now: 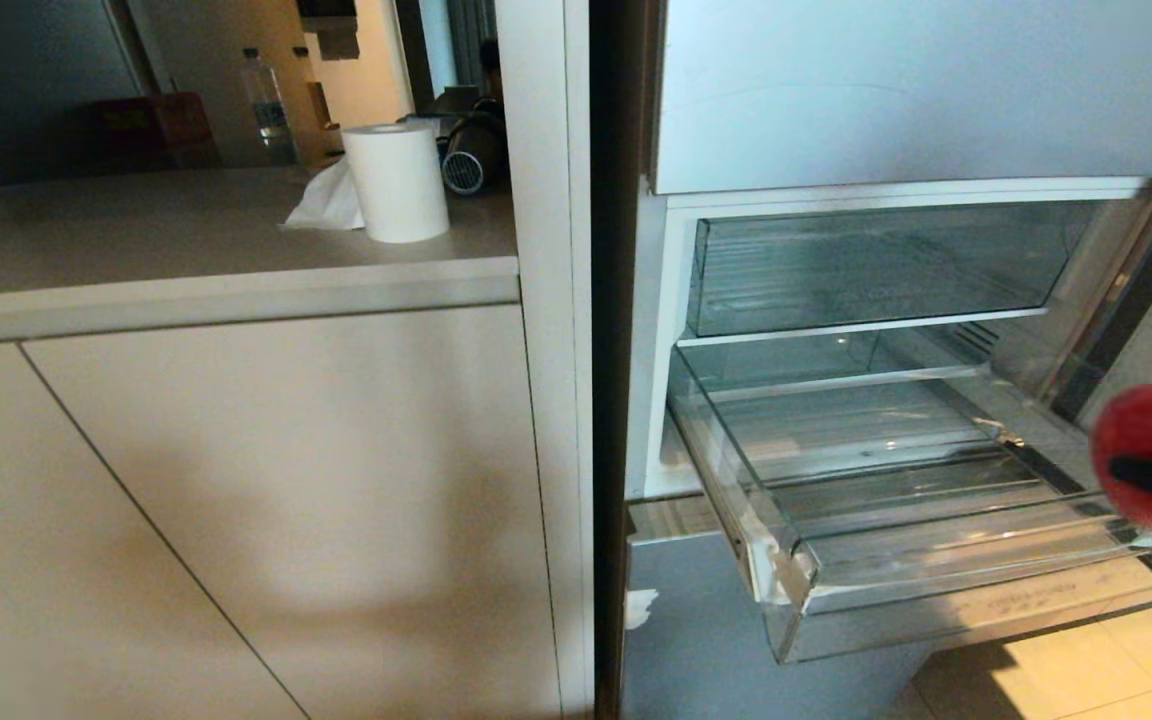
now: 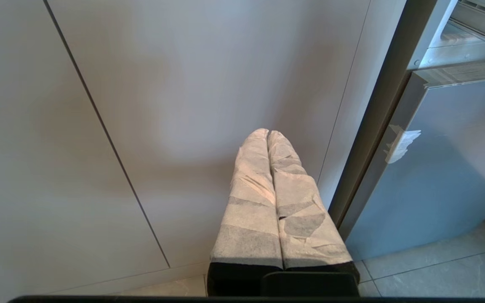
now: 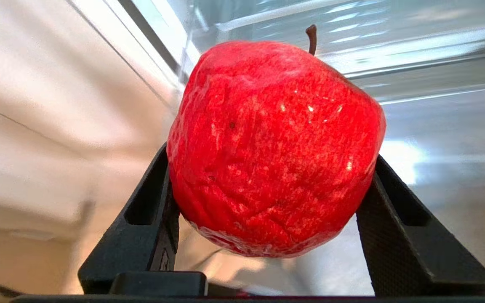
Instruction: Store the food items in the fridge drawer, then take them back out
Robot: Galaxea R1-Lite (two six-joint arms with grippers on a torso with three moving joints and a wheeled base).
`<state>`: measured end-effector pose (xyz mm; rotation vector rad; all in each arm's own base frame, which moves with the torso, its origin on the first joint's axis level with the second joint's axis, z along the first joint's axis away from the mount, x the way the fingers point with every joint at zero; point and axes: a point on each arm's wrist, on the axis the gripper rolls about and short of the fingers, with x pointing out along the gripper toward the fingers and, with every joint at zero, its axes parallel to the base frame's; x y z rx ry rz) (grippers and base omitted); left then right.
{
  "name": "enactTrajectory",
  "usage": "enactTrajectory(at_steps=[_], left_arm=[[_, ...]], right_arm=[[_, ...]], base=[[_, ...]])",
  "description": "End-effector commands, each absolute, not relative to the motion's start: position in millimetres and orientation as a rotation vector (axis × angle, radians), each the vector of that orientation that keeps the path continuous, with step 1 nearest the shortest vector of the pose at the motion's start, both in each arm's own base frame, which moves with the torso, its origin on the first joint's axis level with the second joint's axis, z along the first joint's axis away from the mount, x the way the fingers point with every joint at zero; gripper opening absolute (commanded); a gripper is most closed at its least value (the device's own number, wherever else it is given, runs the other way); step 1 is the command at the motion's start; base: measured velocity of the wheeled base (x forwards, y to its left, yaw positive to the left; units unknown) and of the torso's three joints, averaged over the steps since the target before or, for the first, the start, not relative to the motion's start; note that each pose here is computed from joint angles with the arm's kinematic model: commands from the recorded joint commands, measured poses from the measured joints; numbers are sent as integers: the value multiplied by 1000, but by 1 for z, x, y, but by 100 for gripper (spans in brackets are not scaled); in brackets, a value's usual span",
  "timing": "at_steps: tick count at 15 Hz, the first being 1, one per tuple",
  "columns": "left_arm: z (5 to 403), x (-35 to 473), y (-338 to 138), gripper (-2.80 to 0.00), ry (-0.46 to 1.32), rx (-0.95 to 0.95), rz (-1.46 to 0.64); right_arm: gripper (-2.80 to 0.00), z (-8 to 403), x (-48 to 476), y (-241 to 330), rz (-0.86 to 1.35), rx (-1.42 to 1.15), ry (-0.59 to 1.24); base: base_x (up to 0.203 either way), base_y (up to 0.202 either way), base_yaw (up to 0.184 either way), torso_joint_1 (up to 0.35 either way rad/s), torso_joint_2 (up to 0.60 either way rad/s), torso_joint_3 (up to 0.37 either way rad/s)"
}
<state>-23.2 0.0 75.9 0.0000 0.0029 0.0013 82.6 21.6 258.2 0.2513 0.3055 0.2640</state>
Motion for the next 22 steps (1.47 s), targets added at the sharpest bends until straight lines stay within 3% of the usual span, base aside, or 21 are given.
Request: enactTrajectory(at_steps=[1,5,7,9,17,22], left_arm=[[76,-23,0,-280,3,0,2],[76,-23,0,-280,2,0,2],[76,-23,0,-280,3,0,2],[76,-23,0,-280,2,0,2],[76,-23,0,-280,2,0,2],[76,-23,0,-280,2,0,2]], right_arm=[[-280,210,15,4,222,172,156],[-280,114,0,1,114,-63,104],[-280,87,-12,1,84,-130,39],[-280,79,-22,1,57,-131,-22],[-280,75,-23,0,-14,-25,11],[-280,74,-23,0,-15,-23,11]], base=[[0,0,0,0,0,0],[0,0,0,0,0,0],[0,0,0,0,0,0],[0,0,0,0,0,0],[0,1,-7,1,0,0],[2,8,-162,2,2,2]])
